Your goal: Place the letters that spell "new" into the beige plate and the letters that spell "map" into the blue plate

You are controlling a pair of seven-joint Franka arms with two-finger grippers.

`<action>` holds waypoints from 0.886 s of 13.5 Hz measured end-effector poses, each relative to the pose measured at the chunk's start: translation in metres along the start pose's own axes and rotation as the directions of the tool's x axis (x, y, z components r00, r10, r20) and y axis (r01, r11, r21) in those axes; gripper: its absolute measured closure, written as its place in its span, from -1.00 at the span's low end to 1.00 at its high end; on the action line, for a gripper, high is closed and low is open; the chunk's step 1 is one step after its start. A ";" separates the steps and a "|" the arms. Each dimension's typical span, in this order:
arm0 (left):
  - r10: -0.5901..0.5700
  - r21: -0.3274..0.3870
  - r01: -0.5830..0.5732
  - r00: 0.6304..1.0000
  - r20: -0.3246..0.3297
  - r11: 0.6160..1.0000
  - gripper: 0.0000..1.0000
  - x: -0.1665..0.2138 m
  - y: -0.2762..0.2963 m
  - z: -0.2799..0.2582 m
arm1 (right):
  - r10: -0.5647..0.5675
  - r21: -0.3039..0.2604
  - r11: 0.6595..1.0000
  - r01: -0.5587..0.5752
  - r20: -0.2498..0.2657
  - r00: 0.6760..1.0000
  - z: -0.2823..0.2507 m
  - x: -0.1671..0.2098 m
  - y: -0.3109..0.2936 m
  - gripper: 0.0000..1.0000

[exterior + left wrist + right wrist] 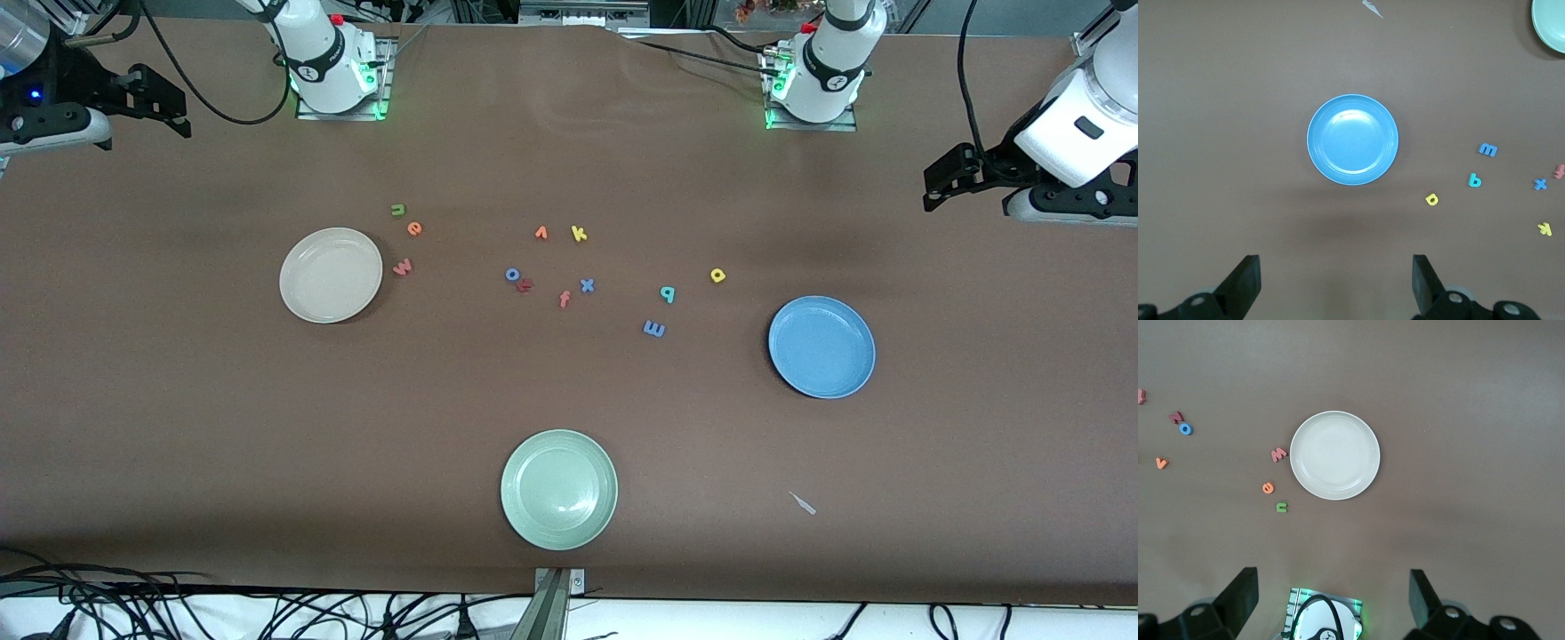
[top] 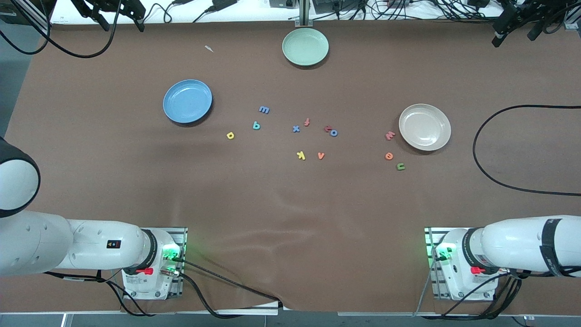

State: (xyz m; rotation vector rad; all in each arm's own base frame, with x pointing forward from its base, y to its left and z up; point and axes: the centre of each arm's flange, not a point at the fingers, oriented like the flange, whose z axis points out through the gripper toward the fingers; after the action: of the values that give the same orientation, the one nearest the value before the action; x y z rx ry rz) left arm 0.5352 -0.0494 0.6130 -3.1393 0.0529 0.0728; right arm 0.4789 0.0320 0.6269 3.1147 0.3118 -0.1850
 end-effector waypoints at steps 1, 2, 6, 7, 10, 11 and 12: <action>0.000 0.000 0.000 1.000 0.000 1.000 -1.00 0.000 0.000 0.000 | 0.000 0.000 1.000 0.000 0.000 1.000 0.000 0.000 0.000 -1.00; 0.000 0.000 0.000 1.000 0.000 1.000 -1.00 0.000 0.000 0.000 | 0.001 0.001 1.000 -0.001 0.001 1.000 0.000 0.000 0.000 -1.00; 0.000 0.000 0.000 1.000 0.000 1.000 -1.00 0.000 0.000 0.000 | 0.003 0.002 1.000 -0.003 0.004 1.000 0.002 0.001 0.001 -1.00; 0.000 0.000 0.000 1.000 0.000 1.000 -1.00 0.000 0.000 0.000 | 0.004 0.002 1.000 -0.004 0.006 1.000 0.003 0.002 0.001 -1.00; 0.000 0.000 0.000 1.000 0.000 1.000 -1.00 0.000 0.000 0.000 | 0.004 0.002 1.000 -0.004 0.009 1.000 0.004 0.003 0.001 -1.00; 0.000 0.000 0.000 1.000 0.000 1.000 -1.00 0.000 0.000 0.000 | 0.004 0.003 1.000 -0.004 0.009 1.000 0.004 0.003 0.002 -1.00; 0.000 0.000 0.000 1.000 0.000 1.000 -1.00 0.000 0.000 0.000 | 0.006 0.003 1.000 -0.006 0.010 1.000 0.004 0.003 0.003 -1.00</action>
State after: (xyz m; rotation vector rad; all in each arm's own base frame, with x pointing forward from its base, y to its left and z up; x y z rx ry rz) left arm 0.5352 -0.0495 0.6131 -3.1394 0.0529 0.0724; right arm 0.4814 0.0299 0.6222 3.1165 0.3022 -0.2008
